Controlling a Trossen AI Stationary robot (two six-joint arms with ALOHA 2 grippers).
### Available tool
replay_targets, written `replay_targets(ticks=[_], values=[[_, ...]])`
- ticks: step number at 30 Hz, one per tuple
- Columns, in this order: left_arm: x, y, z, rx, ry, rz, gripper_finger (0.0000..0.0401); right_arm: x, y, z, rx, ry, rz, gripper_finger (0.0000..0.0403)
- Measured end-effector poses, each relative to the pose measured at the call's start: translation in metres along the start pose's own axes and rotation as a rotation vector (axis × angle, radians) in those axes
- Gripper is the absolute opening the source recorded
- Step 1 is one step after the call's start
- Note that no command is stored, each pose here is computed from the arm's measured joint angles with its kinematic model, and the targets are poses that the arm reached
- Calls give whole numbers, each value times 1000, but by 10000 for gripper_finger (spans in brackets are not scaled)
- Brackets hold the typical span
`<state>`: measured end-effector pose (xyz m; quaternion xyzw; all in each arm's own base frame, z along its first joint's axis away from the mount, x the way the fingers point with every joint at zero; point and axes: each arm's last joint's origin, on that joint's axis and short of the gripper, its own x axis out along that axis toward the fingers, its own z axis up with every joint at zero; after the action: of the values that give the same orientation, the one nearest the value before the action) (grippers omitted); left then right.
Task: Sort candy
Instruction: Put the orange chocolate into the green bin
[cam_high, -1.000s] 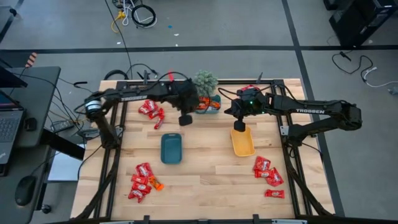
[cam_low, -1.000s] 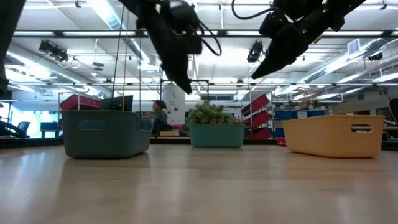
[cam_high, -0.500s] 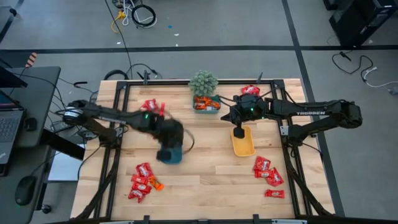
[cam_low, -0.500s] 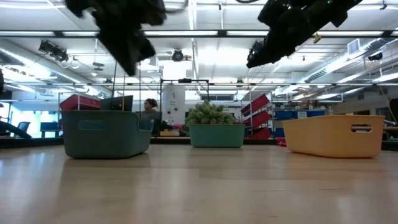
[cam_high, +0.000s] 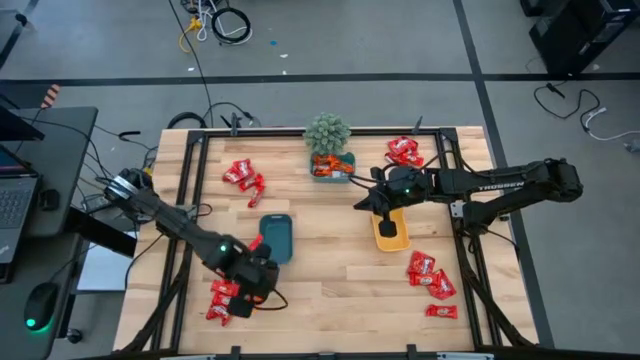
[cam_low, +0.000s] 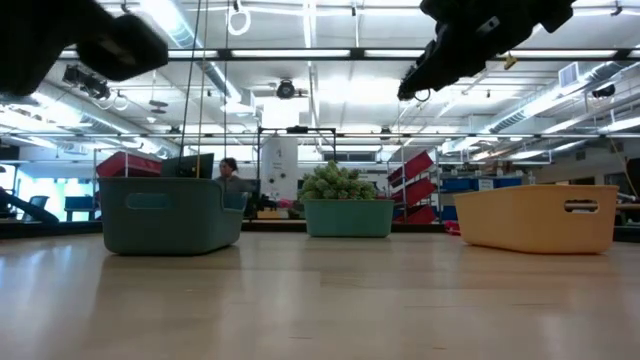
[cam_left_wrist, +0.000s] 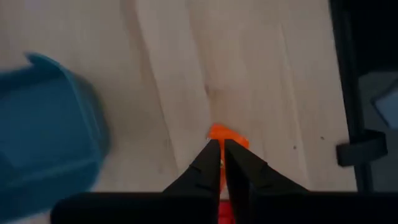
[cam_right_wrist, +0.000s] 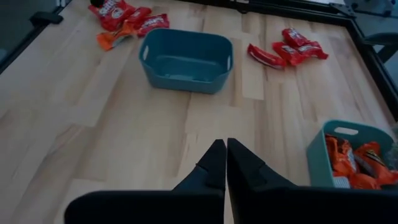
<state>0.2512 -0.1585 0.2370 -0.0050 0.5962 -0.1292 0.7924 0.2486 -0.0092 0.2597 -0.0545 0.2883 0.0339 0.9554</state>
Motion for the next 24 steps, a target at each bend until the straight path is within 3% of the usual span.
replay_targets(ticks=[4, 12, 24], values=[[24, -4, 0, -84, 88, 4, 44, 0, 3, -1, -8, 11, 10, 1], [64, -12, -5, -78, 243, -22, 68, 0, 3, -2, -22, 25, 15, 1], [71, -11, -8, -171, 302, 7, 130, 0, 3, -2, -34, 25, 15, 1]])
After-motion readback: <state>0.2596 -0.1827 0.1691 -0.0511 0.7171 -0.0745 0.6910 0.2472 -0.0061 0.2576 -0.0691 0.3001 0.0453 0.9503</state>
